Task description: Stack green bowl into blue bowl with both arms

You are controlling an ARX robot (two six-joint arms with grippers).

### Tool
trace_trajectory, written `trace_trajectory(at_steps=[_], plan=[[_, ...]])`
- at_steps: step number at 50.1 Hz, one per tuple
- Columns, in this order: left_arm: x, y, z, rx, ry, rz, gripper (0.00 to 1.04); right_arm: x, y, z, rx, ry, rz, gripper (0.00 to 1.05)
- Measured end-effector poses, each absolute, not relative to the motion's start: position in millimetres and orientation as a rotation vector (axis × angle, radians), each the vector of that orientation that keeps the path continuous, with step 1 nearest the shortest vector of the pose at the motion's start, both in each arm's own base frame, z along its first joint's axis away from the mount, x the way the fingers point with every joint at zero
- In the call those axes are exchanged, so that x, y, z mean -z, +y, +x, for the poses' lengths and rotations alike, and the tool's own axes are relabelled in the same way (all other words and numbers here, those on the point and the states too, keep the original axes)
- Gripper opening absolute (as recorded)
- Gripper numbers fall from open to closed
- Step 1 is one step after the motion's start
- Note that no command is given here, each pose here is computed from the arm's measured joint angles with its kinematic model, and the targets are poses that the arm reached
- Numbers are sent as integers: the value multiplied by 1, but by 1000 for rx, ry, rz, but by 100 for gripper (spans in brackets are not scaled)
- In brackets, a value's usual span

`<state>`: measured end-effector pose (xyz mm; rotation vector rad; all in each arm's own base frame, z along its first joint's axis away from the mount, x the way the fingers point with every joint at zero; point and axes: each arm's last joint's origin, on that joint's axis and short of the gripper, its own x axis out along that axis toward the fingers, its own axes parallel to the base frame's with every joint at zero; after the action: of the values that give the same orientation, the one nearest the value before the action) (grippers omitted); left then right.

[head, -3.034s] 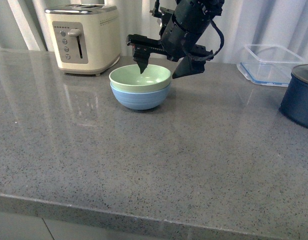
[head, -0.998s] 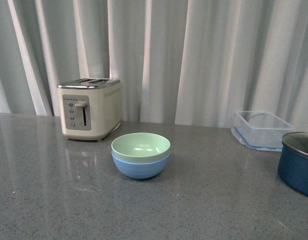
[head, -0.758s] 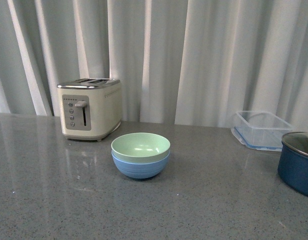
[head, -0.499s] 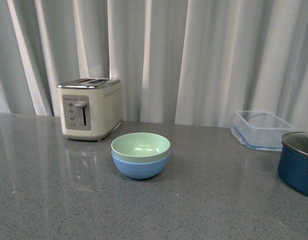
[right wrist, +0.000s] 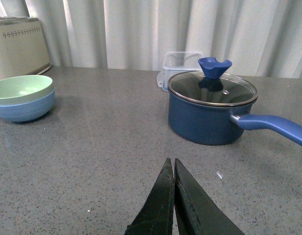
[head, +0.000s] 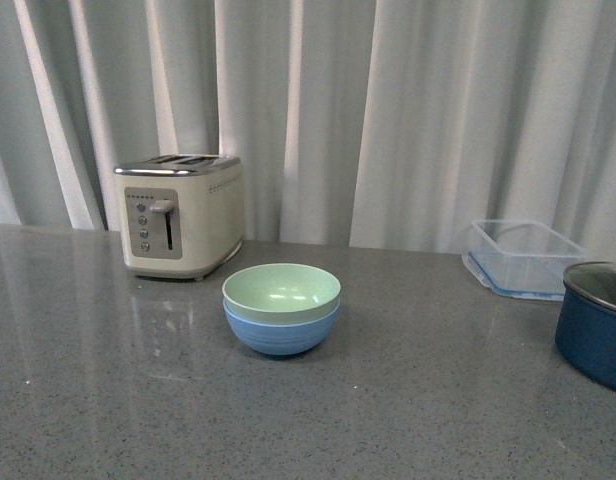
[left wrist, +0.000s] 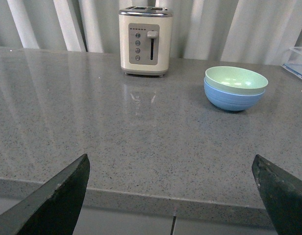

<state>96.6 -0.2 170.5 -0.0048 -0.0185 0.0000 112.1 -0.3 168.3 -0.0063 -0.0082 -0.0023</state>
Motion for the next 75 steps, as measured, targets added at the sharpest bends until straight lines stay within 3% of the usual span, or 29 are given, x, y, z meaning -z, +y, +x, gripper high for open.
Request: trace_trajectory(at_steps=[29,37,55,75], plan=[[-171,0,97,0,-19,-5,98,-165,0,98,2,-2,-6,1],[-171,0,97,0,-19,-5,98,-165,0,98,2,-2,-7,35],[-171,0,97,0,-19,-5,98,-165,0,98,2,-2,-6,95],[-171,0,97,0,-19,-5,98,-165,0,98,2,-2,-4,95]])
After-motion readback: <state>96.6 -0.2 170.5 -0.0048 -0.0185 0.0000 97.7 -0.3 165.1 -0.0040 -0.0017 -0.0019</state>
